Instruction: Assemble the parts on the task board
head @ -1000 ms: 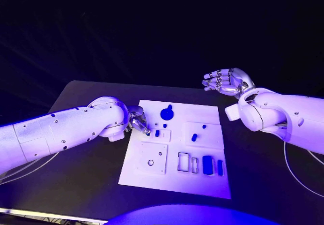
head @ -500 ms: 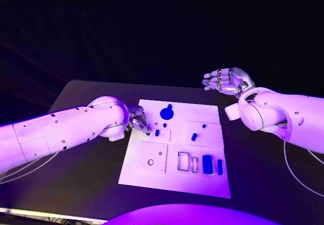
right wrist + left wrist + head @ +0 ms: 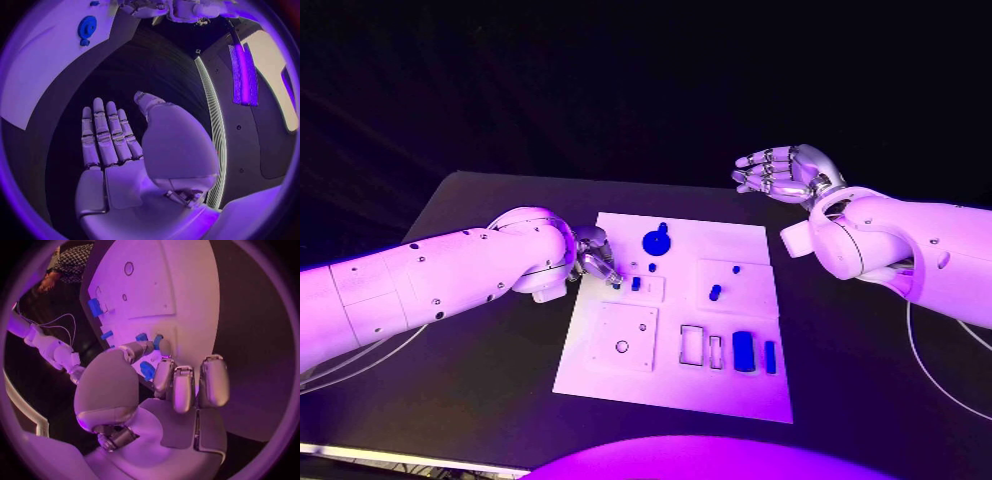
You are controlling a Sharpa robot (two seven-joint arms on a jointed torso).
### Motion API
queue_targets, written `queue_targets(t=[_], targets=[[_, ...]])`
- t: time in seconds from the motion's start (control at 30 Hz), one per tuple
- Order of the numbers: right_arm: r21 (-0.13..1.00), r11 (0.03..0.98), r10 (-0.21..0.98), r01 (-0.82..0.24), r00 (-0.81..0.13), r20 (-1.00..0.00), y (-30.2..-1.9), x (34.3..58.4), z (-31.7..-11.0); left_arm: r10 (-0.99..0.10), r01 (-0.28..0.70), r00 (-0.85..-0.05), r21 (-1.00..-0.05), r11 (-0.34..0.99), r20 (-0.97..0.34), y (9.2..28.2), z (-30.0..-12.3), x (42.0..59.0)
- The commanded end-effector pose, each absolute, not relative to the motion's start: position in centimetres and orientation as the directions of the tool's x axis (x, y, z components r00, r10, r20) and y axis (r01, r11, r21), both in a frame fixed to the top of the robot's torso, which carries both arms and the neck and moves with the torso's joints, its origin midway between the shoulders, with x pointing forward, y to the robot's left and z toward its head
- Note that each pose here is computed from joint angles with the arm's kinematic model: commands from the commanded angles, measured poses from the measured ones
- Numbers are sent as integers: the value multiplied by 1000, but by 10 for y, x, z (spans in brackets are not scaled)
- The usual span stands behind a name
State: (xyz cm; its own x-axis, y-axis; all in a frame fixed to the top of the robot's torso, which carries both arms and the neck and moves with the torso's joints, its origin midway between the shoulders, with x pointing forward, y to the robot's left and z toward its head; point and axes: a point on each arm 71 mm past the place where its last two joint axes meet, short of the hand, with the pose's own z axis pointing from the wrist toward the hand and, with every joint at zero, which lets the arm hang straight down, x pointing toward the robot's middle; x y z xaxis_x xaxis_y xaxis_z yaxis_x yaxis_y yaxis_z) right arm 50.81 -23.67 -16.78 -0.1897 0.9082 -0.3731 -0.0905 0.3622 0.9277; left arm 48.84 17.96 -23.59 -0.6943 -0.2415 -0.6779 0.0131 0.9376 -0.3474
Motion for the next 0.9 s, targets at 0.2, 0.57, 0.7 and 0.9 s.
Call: queue_targets(t=[0.2,0.57,0.7,0.9], targets=[[928,359,905,-97,-207,-372,-235,508,-168,-254,-17,-701,-340,940,-667,182,-240,488],[928,360,905,-99,-204,-373,-236,507,-168,-256,-28,-702,-334,942,-665,185,-241,490],[923,372,902,-103,-196,-385,-237,508,-167,-257,-29,-700,-334,942,-667,186,-241,490],[918,383,899,-104,-185,-396,-238,508,-167,-260,-30,-695,-334,942,-670,187,-241,490]])
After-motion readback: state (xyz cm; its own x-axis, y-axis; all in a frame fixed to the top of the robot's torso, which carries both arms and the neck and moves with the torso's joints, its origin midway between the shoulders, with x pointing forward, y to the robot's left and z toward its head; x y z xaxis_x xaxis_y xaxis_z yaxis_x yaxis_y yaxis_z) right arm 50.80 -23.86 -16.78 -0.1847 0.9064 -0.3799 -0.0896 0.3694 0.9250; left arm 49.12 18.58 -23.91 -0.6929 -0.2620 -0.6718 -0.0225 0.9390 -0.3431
